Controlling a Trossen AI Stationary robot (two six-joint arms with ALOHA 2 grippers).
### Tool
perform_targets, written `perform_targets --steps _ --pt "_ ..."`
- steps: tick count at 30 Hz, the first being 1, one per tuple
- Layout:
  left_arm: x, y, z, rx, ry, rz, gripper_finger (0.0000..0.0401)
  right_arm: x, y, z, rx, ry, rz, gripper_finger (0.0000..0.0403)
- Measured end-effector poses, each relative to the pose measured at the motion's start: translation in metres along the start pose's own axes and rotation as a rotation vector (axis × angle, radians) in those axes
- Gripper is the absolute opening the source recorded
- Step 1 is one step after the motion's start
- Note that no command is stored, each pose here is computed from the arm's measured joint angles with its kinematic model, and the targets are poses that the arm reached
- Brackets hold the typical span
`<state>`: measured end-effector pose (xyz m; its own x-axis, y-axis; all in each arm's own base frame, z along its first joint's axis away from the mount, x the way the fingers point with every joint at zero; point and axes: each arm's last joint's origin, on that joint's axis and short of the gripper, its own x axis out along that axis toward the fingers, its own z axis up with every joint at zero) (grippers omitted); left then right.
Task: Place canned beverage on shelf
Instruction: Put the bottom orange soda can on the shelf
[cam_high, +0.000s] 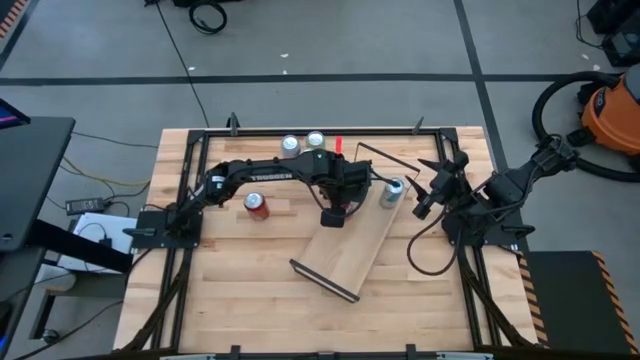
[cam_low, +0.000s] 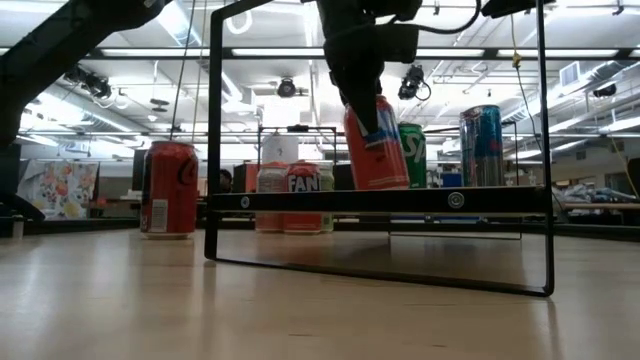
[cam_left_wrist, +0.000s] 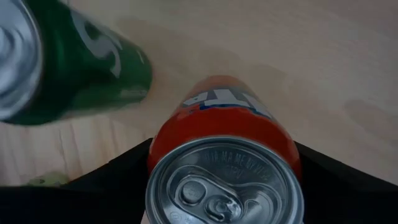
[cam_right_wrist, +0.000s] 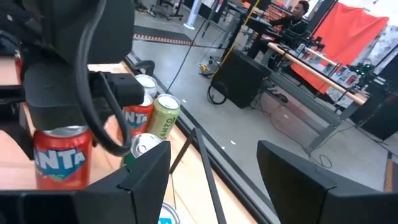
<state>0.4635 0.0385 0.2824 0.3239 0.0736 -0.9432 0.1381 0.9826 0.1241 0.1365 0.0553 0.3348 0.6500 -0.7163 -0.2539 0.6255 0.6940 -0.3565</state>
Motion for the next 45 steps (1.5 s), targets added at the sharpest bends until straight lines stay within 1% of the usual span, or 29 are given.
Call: perform_targets --steps 3,10,24,27,35,41,45 --pt "-0.0001 0.0001 0.0009 0.001 -0.008 0.005 0.0326 -0.0005 0.0006 0.0000 -0.001 -0.002 0.004 0.0251" --pt "0.0067 0.0015 0.0027 0.003 -0.003 0.042 0.0328 -0.0008 0.0017 0.0012 0.002 -0.007 0.010 0.0250" --pt "0.0084 0.0027 0.0049 0.012 -0.025 0.047 0.0331 -0.0008 0.0019 0.0013 0.002 -0.006 0.013 0.0251" --pt "0.0082 0.0022 0.0071 0.013 -0.044 0.051 0.0342 -0.0008 0.0020 0.0014 0.003 -0.006 0.013 0.0251" --pt "0.0079 -0.0002 0.0093 0.019 -0.056 0.072 0.0394 -0.0008 0.0021 0.0016 0.006 -0.007 0.014 0.0251" --pt "0.0067 -0.0012 0.0083 0.022 -0.044 0.078 0.0399 -0.0008 0.0022 0.0016 0.006 -0.007 0.015 0.0251" --pt "0.0055 -0.0026 0.0084 0.017 -0.037 0.110 0.0400 -0.0008 0.0022 0.0016 0.006 -0.007 0.015 0.0251"
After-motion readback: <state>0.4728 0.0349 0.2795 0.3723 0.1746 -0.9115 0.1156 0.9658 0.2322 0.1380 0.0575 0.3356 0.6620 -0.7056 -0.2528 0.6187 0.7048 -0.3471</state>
